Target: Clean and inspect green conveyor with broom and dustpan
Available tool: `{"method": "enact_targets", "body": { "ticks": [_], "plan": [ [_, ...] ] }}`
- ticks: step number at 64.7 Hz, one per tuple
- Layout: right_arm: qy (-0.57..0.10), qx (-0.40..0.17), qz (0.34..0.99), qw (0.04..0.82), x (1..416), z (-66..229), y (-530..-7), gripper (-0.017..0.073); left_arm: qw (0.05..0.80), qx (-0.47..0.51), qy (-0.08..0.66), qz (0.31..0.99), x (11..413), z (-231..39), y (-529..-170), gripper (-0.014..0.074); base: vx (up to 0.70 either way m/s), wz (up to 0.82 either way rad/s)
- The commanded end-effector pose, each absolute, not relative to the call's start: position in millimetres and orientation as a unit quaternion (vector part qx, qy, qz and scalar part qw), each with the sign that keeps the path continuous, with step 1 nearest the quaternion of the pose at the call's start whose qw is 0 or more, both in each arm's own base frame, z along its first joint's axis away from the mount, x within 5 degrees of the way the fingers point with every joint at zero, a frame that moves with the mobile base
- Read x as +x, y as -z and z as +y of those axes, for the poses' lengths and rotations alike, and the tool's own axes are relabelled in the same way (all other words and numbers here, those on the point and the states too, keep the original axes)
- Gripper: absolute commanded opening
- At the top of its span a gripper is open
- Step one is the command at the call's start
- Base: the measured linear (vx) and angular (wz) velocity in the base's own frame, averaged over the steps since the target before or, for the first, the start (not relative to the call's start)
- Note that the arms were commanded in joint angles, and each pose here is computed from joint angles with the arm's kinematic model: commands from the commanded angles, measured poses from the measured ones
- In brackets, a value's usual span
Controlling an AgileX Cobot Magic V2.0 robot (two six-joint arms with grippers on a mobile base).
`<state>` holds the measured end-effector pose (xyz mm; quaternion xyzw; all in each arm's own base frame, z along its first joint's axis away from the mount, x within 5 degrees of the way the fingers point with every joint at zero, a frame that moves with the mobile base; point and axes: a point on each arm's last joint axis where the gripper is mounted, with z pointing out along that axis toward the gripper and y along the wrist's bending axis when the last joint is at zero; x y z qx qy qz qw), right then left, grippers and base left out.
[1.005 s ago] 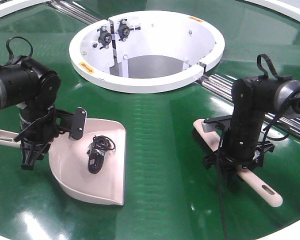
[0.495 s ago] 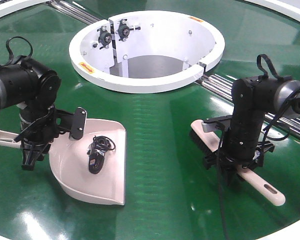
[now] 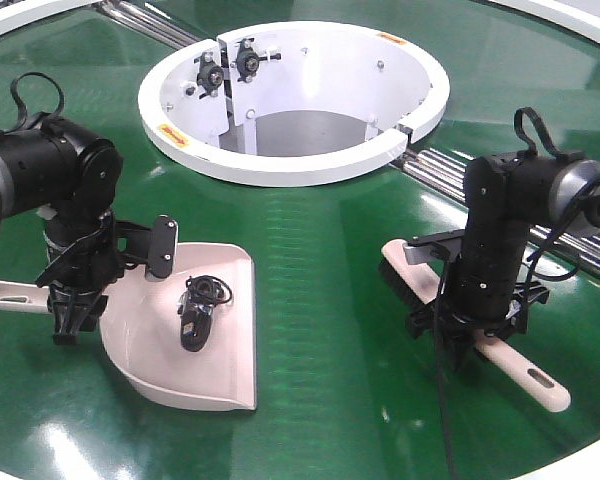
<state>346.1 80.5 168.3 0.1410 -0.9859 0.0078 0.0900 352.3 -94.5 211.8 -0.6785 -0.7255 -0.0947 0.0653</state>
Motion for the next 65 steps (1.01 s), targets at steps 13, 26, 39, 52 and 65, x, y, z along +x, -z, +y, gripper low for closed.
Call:
{"method": "enact_targets", "body": {
  "ticks": [13,26,39,52,65],
  "plan": [
    [-0.005,0.145,-0.987,0.063,338.1,76.2,-209.2,0.0314,0.036,-0.656,0.104,-0.747,346.9,-96.7,-238.2,0.0451,0.0,0.0],
    [-0.003,0.146,-0.989,0.037,332.9,75.1,-227.9,0.0314,0.013,-0.642,0.099,-0.76,341.4,-97.3,-251.4,0.0451,0.0,0.0],
    [-0.017,0.149,-0.989,-0.005,324.0,69.9,-255.7,0.0314,-0.032,-0.634,0.089,-0.767,329.3,-97.9,-278.0,0.0451,0.0,0.0],
    [-0.015,0.149,-0.986,-0.075,309.7,66.0,-292.6,0.0314,-0.095,-0.624,0.079,-0.772,309.0,-97.0,-314.8,0.0451,0.0,0.0],
    [-0.008,0.147,-0.972,-0.183,291.2,61.8,-336.5,0.0314,-0.18,-0.611,0.076,-0.767,282.6,-93.9,-356.5,0.0451,0.0,0.0]
  ]
}}
